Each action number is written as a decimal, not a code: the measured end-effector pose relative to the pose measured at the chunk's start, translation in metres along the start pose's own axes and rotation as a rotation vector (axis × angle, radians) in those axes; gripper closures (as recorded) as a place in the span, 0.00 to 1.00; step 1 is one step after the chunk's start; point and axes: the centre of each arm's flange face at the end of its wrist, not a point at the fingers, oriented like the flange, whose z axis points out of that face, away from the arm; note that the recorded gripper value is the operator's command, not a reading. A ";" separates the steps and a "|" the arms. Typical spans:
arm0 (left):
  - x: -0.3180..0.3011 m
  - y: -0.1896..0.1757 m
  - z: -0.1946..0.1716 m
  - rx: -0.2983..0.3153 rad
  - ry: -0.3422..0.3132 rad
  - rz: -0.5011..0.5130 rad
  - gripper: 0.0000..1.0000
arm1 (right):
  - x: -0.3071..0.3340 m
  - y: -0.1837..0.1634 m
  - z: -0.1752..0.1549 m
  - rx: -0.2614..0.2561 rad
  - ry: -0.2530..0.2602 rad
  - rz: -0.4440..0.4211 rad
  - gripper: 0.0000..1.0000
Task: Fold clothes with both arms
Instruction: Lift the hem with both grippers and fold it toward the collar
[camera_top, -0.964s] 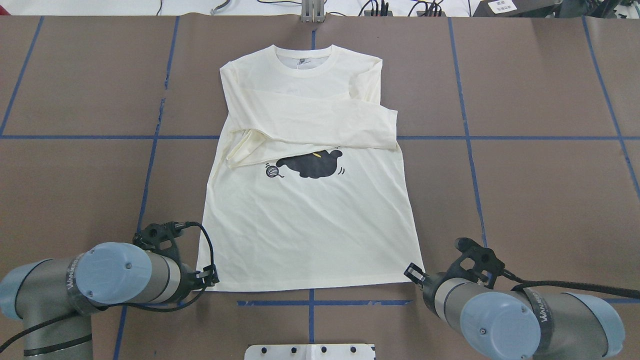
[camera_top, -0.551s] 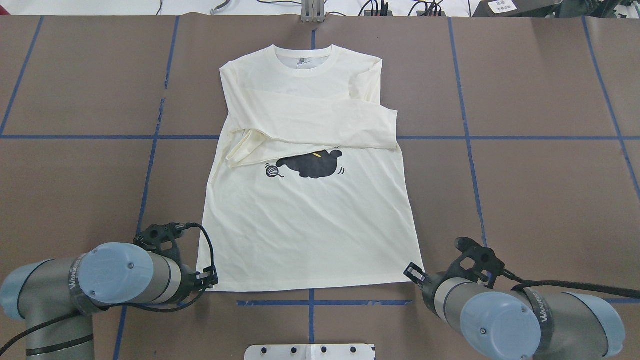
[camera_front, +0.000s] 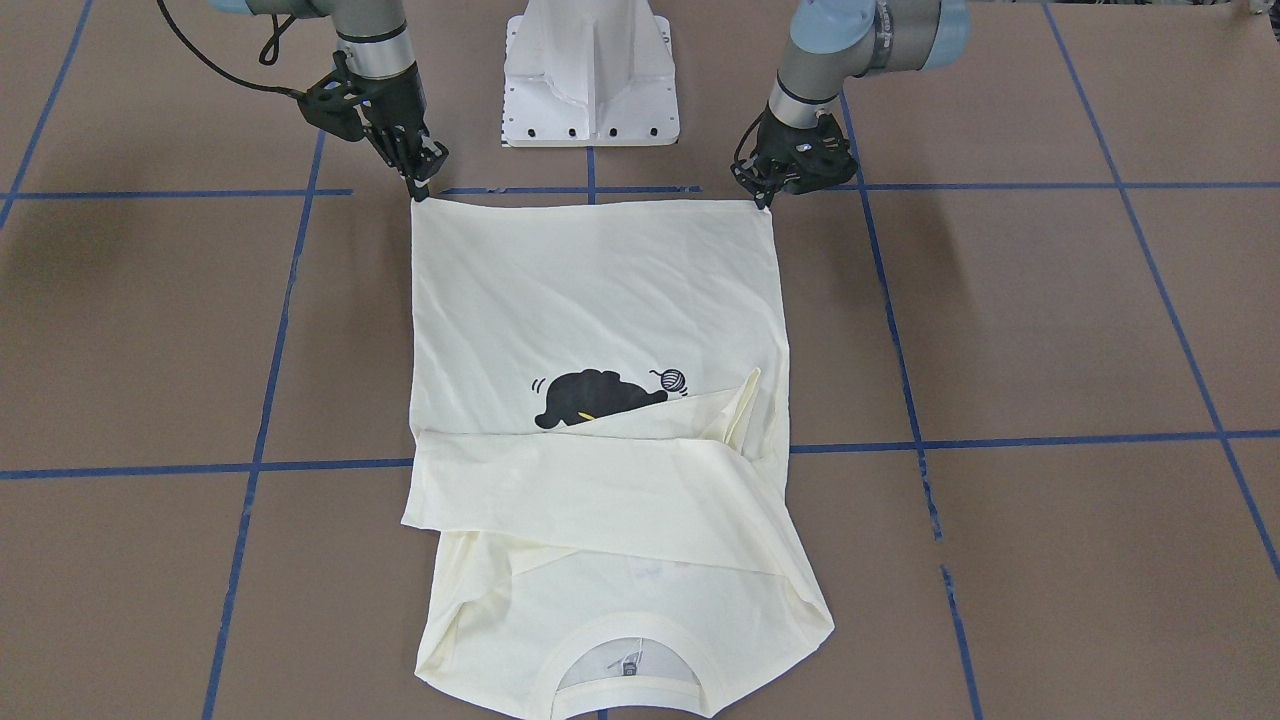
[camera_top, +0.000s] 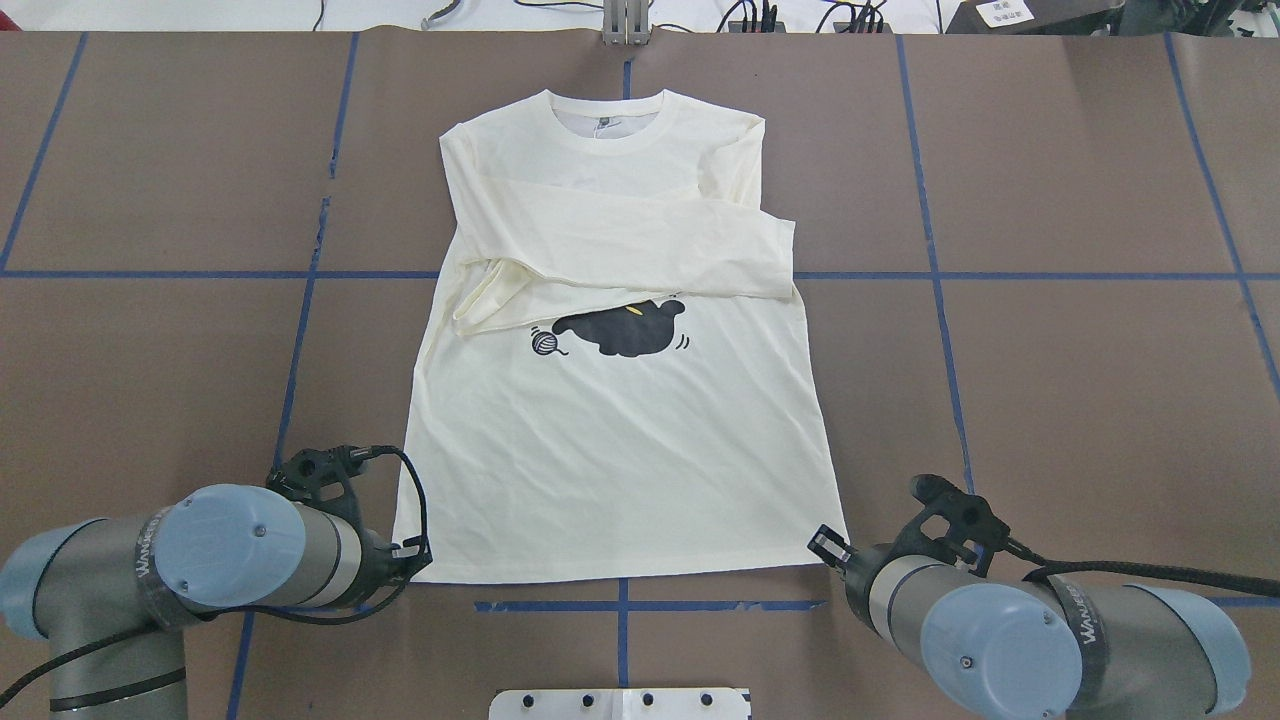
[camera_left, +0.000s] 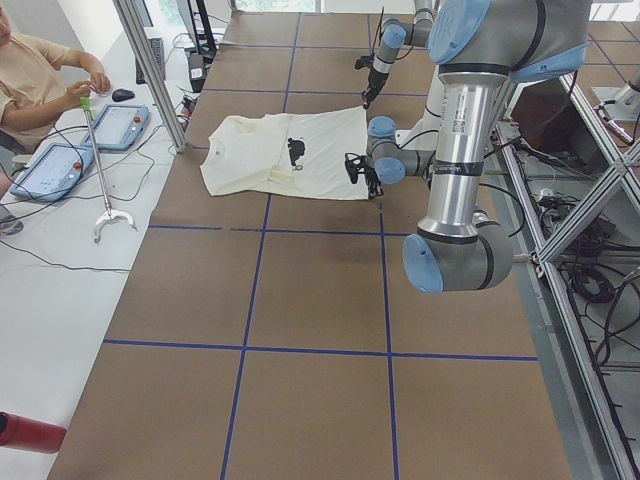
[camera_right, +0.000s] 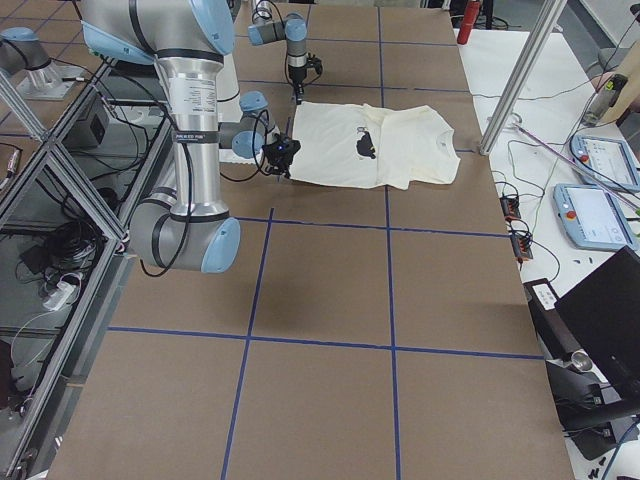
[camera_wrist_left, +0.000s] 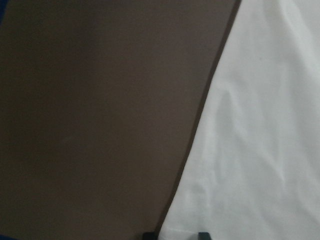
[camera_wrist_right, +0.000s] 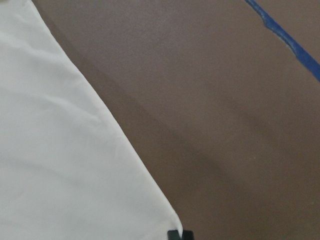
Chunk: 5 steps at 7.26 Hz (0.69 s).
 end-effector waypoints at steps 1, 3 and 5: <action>0.002 0.001 -0.006 -0.002 0.012 0.001 1.00 | -0.001 0.000 -0.003 -0.003 -0.004 0.001 1.00; -0.005 0.008 -0.040 -0.039 0.052 0.008 1.00 | 0.002 0.006 -0.019 -0.027 -0.014 -0.008 1.00; -0.030 0.018 -0.080 -0.112 0.067 0.012 1.00 | 0.020 0.021 -0.051 -0.067 0.011 -0.051 1.00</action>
